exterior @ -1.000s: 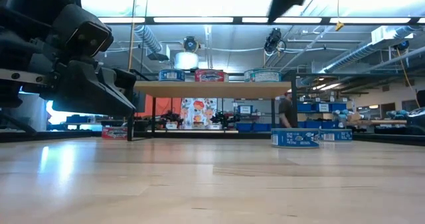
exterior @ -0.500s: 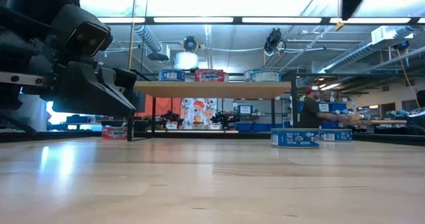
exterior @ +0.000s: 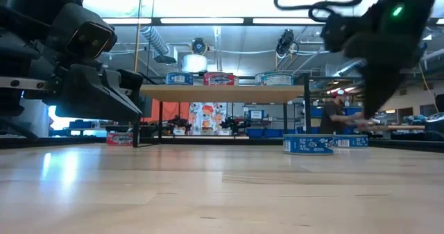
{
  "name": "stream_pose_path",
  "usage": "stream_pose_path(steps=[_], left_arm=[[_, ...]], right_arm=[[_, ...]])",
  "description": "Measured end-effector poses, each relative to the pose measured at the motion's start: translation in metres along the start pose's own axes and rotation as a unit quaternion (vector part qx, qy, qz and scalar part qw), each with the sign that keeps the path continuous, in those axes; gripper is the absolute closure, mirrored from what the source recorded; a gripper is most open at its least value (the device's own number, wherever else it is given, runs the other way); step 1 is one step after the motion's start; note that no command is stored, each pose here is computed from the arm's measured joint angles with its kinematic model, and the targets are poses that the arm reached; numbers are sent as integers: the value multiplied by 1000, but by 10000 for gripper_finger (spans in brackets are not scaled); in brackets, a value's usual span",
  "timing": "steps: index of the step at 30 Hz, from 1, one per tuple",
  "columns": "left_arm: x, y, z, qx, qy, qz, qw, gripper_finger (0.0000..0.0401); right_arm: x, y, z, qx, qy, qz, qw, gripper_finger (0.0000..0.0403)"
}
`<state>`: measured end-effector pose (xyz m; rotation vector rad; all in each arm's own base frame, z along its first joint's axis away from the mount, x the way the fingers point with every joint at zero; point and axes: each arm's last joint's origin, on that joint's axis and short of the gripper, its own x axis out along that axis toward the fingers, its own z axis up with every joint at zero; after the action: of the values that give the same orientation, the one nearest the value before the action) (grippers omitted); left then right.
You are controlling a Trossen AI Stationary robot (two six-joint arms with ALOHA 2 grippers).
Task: Stack canned seafood by type on shelf
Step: Put the blue tuna can on the shelf aligned with the other blue tuna cans
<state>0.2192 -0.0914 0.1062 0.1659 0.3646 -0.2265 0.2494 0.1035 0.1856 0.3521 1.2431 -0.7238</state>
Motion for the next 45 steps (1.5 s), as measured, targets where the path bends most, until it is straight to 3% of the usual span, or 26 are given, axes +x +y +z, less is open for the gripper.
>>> stream_pose_path(steps=[4,8,14,20,31,34,36,40,45], left_arm=[[0,0,0,0,0,0,1000,393],[0,0,0,18,0,1,1000,393],[0,1,0,31,2,22,999,393],[0,1,0,14,3,22,1000,393],[0,1,0,-3,2,22,1000,393],[0,1,0,-4,2,22,1000,393],[0,1,0,-5,1,22,1000,393],[0,1,0,-22,1,22,1000,393],[0,1,0,-27,1,22,999,393]], right_arm=[[18,-11,14,31,-73,-34,996,401],[32,-17,33,23,-122,-35,992,401],[56,-24,58,11,-160,30,987,399],[68,-30,61,14,-152,71,986,399],[54,-2,56,-51,-141,241,959,399],[42,10,52,-78,-145,256,953,399],[34,15,50,-88,-151,234,956,399],[28,9,44,-95,-134,127,978,398],[32,-10,38,-51,-133,-3,990,398]])
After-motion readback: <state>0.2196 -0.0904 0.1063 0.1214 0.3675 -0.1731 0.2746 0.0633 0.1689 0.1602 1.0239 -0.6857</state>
